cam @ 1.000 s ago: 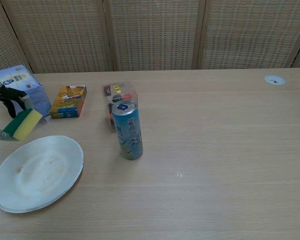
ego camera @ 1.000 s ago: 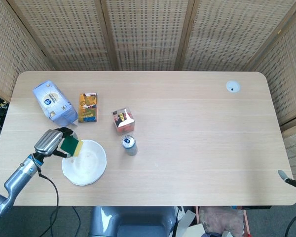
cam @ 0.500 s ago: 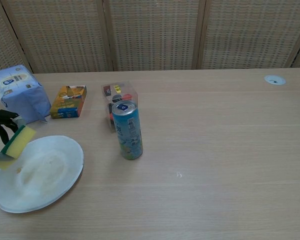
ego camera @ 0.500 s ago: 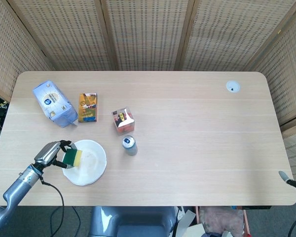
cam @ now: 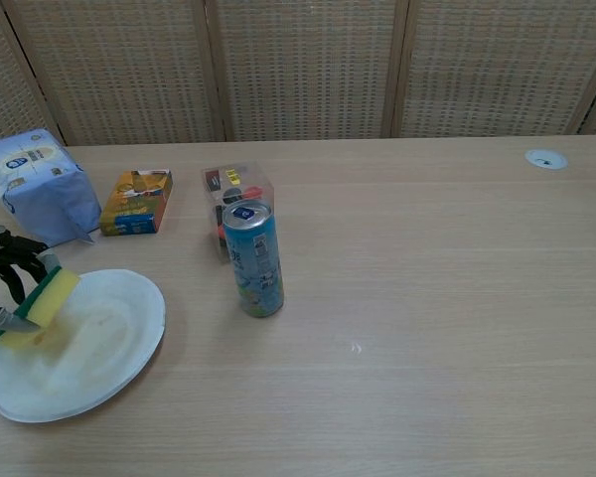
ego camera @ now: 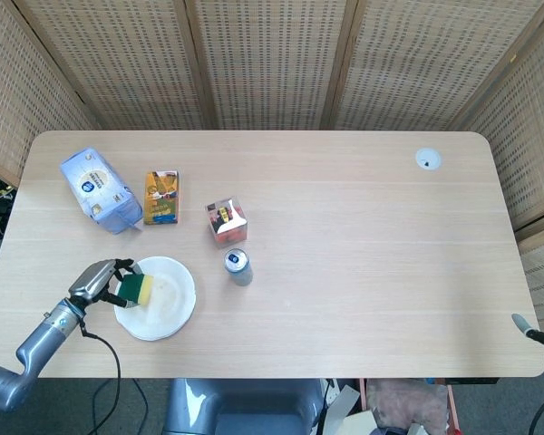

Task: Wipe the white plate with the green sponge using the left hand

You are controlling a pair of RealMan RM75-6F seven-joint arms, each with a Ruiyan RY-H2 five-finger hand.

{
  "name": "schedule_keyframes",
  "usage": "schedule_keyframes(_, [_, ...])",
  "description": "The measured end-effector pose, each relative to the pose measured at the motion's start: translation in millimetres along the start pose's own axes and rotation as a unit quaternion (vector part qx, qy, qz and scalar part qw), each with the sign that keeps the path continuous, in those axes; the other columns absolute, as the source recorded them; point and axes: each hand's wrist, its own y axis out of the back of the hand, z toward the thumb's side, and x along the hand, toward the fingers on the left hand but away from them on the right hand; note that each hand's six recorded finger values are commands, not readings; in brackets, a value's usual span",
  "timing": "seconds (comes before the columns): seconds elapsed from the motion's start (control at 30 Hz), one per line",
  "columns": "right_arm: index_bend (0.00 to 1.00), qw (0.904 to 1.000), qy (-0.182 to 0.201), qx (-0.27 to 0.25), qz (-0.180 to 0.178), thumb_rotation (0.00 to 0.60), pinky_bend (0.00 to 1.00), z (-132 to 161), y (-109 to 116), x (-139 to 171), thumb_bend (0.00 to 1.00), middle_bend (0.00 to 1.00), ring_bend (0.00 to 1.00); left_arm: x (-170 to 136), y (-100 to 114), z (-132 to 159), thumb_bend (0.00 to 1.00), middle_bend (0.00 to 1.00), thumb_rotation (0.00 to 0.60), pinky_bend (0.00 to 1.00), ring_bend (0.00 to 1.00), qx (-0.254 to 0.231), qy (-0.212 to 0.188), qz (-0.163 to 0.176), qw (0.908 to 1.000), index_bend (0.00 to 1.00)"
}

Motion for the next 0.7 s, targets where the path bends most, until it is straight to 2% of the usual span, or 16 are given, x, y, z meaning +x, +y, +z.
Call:
schedule_keyframes(0.4, [0.0,1.0,0.0,-0.003,-0.001,0.6,0.0,-1.0,1.2,0.7,0.0,0.0,0.0,4.2,-7.1,-7.6,0.04,0.44,0.6,0.4,0.31,-0.011,0.011,-0.005,0.9999,0.47])
schedule_keyframes(0.7, [0.0,1.0,-0.001,-0.005,-0.001,0.6,0.0,-2.0,2.2,0.8,0.0,0.0,0.0,3.8,-1.7,-0.9,0.04,0.44,0.6,0.4,0.31,-0.017,-0.008,0.007,0.9998,0.47])
